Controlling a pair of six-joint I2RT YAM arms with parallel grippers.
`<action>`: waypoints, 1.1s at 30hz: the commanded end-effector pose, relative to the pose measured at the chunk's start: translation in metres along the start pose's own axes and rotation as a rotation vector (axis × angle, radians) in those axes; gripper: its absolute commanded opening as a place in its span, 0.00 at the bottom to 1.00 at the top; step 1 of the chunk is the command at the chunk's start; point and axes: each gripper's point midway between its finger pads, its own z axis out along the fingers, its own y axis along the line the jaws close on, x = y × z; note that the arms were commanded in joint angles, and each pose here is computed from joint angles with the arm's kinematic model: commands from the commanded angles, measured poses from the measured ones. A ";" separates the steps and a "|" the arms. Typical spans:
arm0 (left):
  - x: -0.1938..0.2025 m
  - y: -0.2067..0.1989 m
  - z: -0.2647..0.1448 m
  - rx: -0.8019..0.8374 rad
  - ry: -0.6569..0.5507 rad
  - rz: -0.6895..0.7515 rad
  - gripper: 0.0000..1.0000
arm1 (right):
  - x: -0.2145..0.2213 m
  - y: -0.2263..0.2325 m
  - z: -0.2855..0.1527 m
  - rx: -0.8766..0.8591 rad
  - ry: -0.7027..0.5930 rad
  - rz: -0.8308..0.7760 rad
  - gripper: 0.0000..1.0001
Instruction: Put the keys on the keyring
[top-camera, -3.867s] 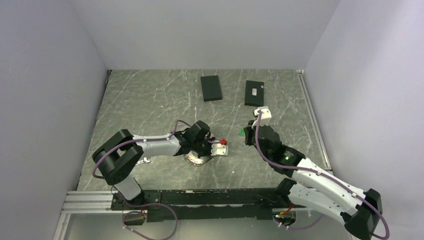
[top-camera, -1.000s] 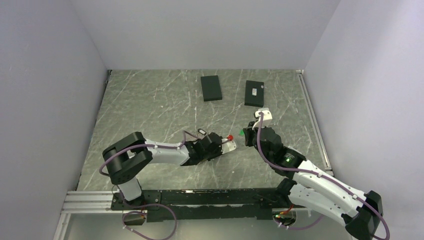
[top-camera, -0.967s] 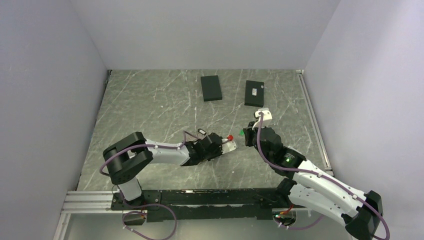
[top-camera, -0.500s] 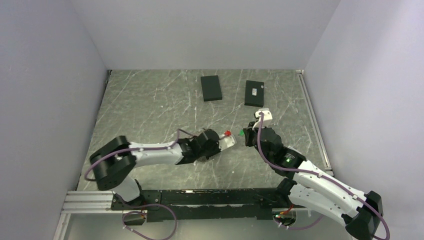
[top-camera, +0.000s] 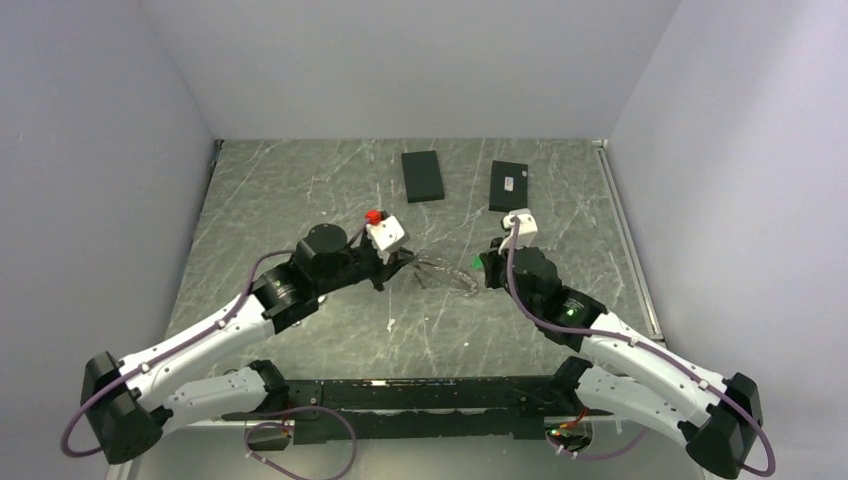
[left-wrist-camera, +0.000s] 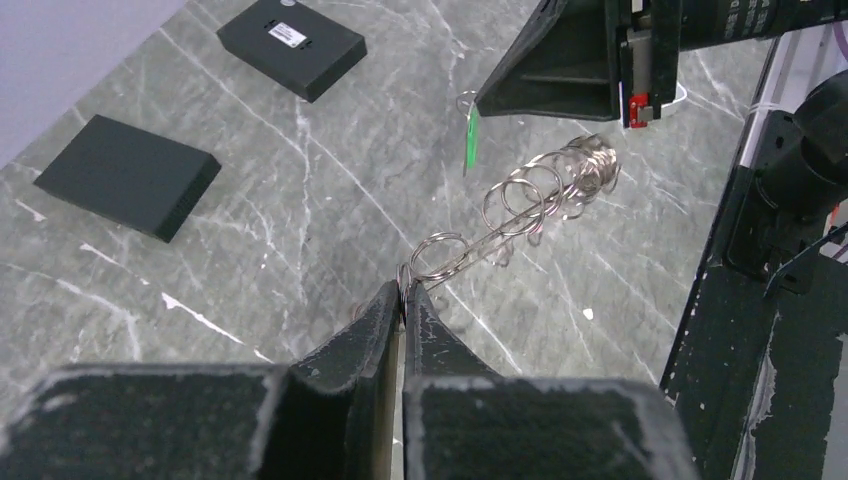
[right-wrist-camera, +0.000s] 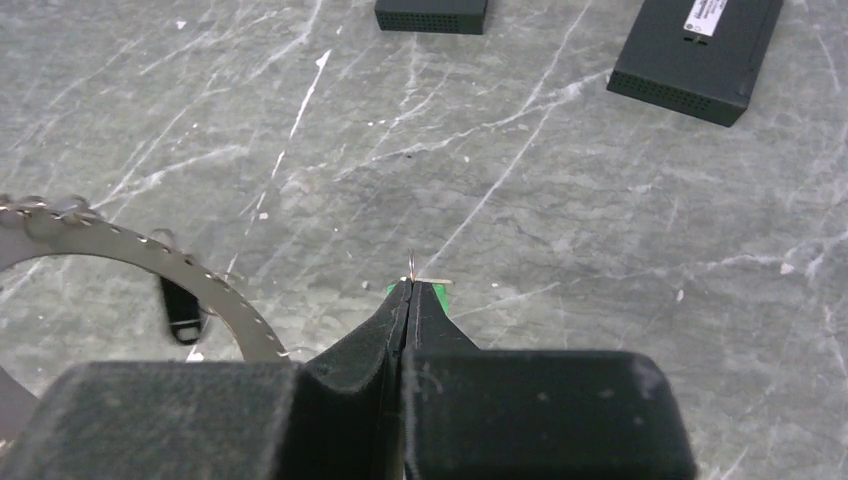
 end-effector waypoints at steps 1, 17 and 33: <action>0.021 -0.004 -0.005 0.031 0.006 -0.067 0.08 | -0.036 0.020 0.002 -0.076 -0.077 0.038 0.00; 0.053 0.002 0.004 -0.020 -0.038 -0.127 0.06 | -0.035 0.133 -0.034 -0.779 -0.075 -0.030 0.00; 0.147 -0.011 0.071 0.155 0.278 -0.013 0.07 | 0.001 0.026 0.022 -0.082 0.086 0.082 0.00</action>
